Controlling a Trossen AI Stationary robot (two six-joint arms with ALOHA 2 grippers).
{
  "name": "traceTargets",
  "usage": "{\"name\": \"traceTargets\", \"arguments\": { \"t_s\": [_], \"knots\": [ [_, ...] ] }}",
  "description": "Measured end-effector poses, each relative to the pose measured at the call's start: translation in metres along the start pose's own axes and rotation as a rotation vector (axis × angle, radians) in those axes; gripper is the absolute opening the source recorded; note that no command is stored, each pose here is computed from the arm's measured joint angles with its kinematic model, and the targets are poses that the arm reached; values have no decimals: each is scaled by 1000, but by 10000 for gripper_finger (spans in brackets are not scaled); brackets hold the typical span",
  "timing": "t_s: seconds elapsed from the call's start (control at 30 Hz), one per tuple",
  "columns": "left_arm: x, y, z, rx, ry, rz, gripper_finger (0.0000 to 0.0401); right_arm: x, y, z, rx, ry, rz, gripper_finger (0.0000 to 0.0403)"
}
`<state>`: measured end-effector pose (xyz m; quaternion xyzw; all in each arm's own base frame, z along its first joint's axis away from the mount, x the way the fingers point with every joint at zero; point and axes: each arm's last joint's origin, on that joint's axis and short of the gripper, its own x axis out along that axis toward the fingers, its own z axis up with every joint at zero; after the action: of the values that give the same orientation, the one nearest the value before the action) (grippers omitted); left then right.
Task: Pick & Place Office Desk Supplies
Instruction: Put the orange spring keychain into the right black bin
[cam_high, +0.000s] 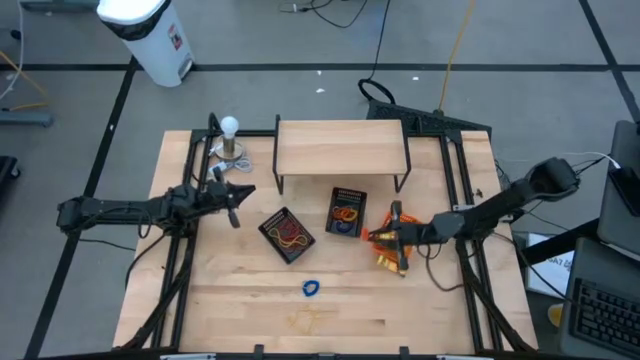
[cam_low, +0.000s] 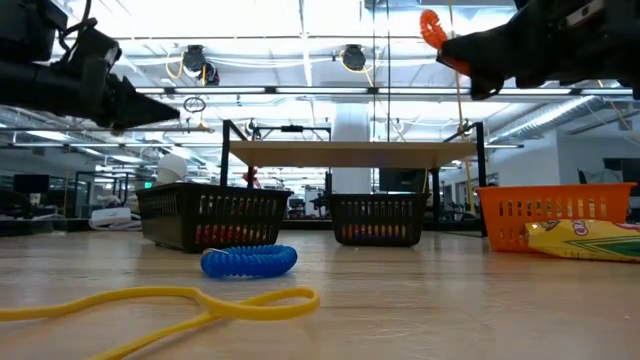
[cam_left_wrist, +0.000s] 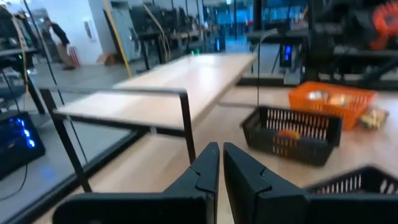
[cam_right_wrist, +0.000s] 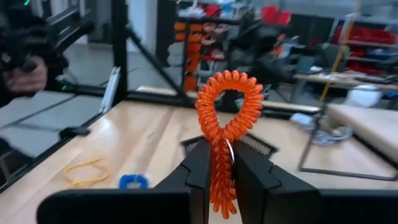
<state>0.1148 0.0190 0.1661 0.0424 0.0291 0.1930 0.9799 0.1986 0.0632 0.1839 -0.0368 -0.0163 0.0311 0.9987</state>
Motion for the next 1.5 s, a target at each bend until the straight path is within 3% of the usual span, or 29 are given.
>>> {"name": "traceTargets", "arguments": {
  "t_s": [0.17,0.5,0.8,0.97,1.13,1.5],
  "knots": [
    [0,0,-5,17,46,-4,26,-17,-23,10,2,-15,-13,33],
    [0,0,4,88,-42,4,26,-44,-51,26,-7,-12,-49,34],
    [0,0,6,75,-58,6,26,-63,-54,19,-17,-66,-78,33],
    [0,1,7,74,-68,20,26,-75,-53,6,-12,-152,-88,33],
    [0,1,8,43,-75,24,26,-78,-54,11,-34,-232,-101,33],
    [-1,2,11,36,-113,29,26,-77,-53,6,-16,-179,-88,34]
  ]
}}
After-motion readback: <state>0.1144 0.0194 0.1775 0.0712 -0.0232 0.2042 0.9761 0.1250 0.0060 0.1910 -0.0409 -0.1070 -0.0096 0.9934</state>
